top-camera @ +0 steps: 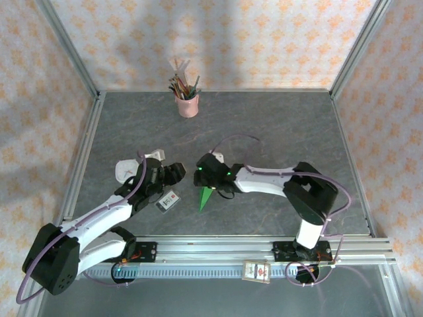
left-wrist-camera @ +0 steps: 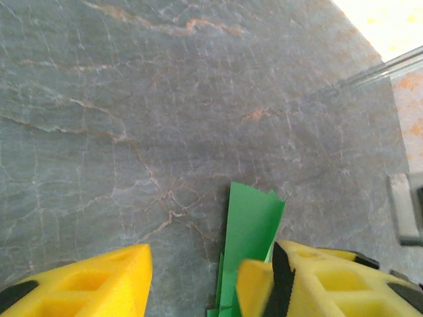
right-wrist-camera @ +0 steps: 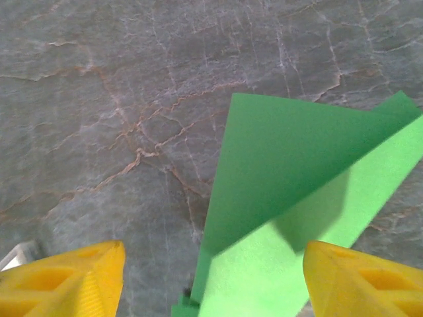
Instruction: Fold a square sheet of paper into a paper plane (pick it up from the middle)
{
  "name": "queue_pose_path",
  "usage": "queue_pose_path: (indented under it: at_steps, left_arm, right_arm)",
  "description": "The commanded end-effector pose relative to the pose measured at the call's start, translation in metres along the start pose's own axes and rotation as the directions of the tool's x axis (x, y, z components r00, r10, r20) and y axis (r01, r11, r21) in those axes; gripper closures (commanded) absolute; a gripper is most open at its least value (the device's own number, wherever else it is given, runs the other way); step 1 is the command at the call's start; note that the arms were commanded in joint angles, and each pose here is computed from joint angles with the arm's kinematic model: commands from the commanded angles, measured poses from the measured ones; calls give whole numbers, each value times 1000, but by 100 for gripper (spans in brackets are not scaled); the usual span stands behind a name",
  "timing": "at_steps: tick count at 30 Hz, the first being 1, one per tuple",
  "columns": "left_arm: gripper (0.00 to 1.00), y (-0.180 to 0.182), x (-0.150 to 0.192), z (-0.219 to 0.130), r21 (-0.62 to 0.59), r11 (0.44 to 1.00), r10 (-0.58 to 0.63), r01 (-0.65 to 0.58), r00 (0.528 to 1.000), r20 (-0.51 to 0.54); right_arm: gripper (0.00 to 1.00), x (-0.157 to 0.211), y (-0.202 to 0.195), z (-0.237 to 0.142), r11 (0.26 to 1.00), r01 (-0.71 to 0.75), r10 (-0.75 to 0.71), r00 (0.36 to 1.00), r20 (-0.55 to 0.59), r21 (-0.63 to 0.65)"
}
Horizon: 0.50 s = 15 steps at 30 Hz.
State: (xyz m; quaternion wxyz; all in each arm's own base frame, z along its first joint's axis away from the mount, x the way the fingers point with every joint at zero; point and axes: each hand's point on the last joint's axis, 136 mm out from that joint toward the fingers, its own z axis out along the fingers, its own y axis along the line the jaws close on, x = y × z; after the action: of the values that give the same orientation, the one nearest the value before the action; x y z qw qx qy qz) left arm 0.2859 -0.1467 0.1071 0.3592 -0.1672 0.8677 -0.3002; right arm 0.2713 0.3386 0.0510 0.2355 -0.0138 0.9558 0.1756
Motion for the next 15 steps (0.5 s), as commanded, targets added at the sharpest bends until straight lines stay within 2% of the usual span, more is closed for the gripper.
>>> queue_pose_path:
  at_steps: [1,4,9,15]
  left_arm:
    - [47,4,9,1,14,1000,11,-11,999,-34]
    - [47,4,14,2,25,1000,9,-8,999,-50]
    - [47,3,15,3,32,999,14,-12,998,-57]
    - [46,3,17,5,37,999,13,-11,998,-65]
  right_arm:
    - [29,-7,-29,2,978,-13,0,998,66,207]
    - [30,-6,-38,2,964,-2,-19,997,75,265]
    - [33,-2,-44,4,957,5,-24,998,62,290]
    - [43,-2,-50,-5,954,-3,-20,997,74,299]
